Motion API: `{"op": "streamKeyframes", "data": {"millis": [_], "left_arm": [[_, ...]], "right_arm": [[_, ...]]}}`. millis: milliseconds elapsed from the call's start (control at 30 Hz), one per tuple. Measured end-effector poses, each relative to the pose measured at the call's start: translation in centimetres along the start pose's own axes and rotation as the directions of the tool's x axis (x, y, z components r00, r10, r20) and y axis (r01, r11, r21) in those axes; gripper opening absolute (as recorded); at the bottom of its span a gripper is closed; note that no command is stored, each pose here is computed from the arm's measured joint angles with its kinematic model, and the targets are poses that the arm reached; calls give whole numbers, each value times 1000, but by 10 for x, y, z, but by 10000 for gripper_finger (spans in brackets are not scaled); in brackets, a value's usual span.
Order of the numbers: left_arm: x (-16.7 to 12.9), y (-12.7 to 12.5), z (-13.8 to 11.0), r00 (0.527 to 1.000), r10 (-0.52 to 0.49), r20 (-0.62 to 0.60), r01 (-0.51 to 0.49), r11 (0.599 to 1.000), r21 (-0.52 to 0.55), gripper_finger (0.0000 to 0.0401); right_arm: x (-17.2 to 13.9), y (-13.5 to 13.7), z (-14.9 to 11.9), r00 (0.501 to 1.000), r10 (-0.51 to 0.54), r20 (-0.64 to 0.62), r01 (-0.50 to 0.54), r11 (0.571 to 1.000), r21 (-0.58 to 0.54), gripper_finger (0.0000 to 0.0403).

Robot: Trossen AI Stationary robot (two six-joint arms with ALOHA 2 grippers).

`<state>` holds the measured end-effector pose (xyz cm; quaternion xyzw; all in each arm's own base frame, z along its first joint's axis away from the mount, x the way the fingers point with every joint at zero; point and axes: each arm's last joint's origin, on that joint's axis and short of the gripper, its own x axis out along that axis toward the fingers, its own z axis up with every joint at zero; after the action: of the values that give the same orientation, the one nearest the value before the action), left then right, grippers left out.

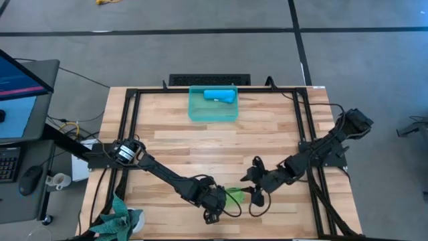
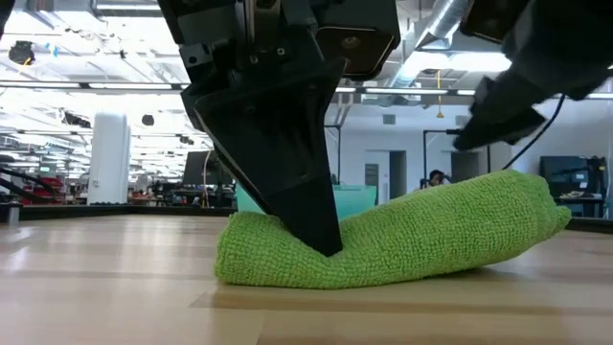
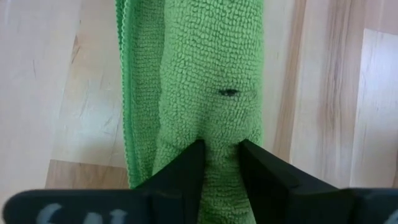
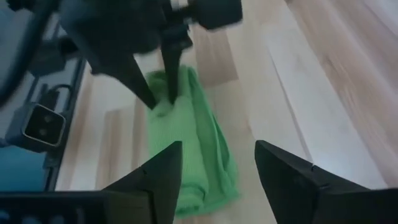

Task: Roll microfiber towels into tight, uniform cylinder then place into a basket
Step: Roll the green microfiber cloth

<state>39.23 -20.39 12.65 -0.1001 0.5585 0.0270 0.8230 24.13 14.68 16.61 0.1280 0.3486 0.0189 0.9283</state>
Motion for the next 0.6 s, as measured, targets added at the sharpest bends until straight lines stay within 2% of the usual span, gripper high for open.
{"op": "streamKeyframes", "data": {"millis": [167, 433, 600], "left_arm": [[0, 0, 0, 1000, -1, 2, 1, 1000, -1, 111], [0, 0, 0, 1000, -1, 2, 1, 1000, 4, 113], [0, 0, 0, 1000, -2, 4, 2, 1000, 7, 113]], "right_arm": [[3, -5, 10, 998, 55, 19, -54, 998, -38, 241], [5, -8, 12, 998, 61, 24, -60, 996, -61, 246], [27, -3, 6, 996, 78, 47, -75, 995, -65, 247]]}}
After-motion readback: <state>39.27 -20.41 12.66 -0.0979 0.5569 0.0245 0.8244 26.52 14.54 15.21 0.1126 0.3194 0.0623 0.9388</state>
